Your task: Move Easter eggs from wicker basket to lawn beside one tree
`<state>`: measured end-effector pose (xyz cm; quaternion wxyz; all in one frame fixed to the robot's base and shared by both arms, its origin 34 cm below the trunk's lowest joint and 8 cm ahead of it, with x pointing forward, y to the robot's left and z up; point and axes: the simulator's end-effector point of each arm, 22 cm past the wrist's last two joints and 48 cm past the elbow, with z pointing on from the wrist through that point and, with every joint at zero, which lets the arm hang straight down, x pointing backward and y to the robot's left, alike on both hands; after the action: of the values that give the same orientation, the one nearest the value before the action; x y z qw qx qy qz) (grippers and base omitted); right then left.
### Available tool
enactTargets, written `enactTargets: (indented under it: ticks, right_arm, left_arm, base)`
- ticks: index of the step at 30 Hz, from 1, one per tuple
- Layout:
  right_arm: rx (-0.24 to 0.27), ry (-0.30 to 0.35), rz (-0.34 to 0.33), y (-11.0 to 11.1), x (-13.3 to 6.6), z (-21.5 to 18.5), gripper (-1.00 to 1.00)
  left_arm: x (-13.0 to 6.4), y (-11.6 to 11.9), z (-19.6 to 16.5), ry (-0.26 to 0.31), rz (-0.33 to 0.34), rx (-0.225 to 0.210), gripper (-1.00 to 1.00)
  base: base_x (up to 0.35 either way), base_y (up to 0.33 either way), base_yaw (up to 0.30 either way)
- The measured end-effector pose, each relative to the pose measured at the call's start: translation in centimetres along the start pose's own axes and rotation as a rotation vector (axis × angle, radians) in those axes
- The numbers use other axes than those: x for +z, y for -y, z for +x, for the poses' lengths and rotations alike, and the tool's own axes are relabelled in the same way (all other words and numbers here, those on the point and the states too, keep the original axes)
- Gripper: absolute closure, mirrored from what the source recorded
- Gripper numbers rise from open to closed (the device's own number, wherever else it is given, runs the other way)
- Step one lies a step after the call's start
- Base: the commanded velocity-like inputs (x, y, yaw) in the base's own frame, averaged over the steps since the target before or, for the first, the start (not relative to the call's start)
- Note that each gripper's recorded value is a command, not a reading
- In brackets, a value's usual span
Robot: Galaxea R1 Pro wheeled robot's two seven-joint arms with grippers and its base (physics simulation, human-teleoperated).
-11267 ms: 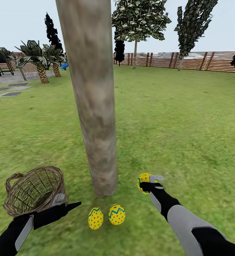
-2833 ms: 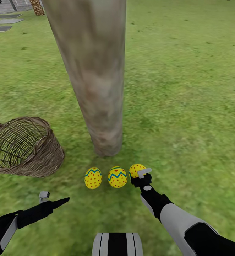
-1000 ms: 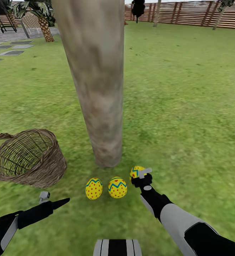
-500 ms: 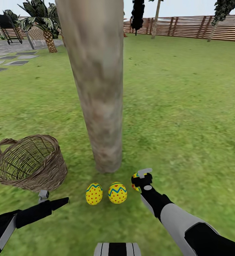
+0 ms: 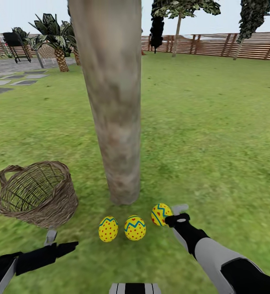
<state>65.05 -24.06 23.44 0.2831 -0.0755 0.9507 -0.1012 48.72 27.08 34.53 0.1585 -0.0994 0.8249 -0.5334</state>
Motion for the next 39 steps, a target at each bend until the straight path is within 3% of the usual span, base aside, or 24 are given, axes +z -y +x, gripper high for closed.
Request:
enactTargets:
  ticks: [4, 5, 7, 8, 14, 19, 24, 27, 29, 39]
  right_arm:
    - [-0.015, -0.067, 0.010, 0.7, -0.3, 2.8, -1.00]
    - [-0.024, -0.120, 0.015, 1.0, -0.5, 5.3, -1.00]
    - [-0.029, -0.133, 0.018, 1.2, -0.8, 5.9, -1.00]
    - [-0.031, -0.150, 0.018, 1.2, -1.0, 6.7, -1.00]
    - [-0.040, -0.189, 0.011, 0.7, -2.1, 9.1, -1.00]
    - [-0.045, -0.202, 0.007, 0.5, -2.9, 10.7, -1.00]
    - [-0.048, -0.212, 0.004, 0.3, -3.7, 12.0, -1.00]
    - [-0.051, -0.225, 0.000, 0.0, -4.2, 13.4, -1.00]
    - [-0.051, -0.224, 0.000, 0.0, -4.5, 13.6, -1.00]
    - [-0.054, -0.249, -0.006, 0.0, -6.3, 14.8, -1.00]
  left_arm:
    - [-1.2, -1.1, 0.3, 0.003, -0.042, -0.016, -1.00]
    - [-1.9, -3.8, 0.7, 0.002, -0.153, -0.028, -1.00]
    - [-2.3, -5.0, 0.6, 0.009, -0.210, -0.019, -1.00]
    - [-2.8, -6.5, 0.8, 0.013, -0.280, -0.020, -1.00]
    - [-5.0, -9.0, -0.1, 0.031, -0.433, -0.001, -1.00]
    - [-6.5, -9.0, -1.0, 0.045, -0.465, 0.017, -1.00]
    - [-6.8, -8.7, -1.3, 0.054, -0.478, 0.028, -1.00]
    - [-7.4, -10.2, -1.4, 0.060, -0.573, 0.030, -1.00]
    - [-7.8, -10.5, -1.5, 0.065, -0.601, 0.032, -1.00]
    - [-8.2, -10.5, 0.1, 0.058, -0.620, -0.009, -1.00]
  base:
    - [0.000, 0.000, 0.000]
    - [0.000, 0.000, 0.000]
    - [0.000, 0.000, 0.000]
    - [0.000, 0.000, 0.000]
    - [0.000, 0.000, 0.000]
    - [0.000, 0.000, 0.000]
    - [0.000, 0.000, 0.000]
    - [0.000, 0.000, 0.000]
    - [0.000, 0.000, 0.000]
    - [-0.003, 0.000, 0.000]
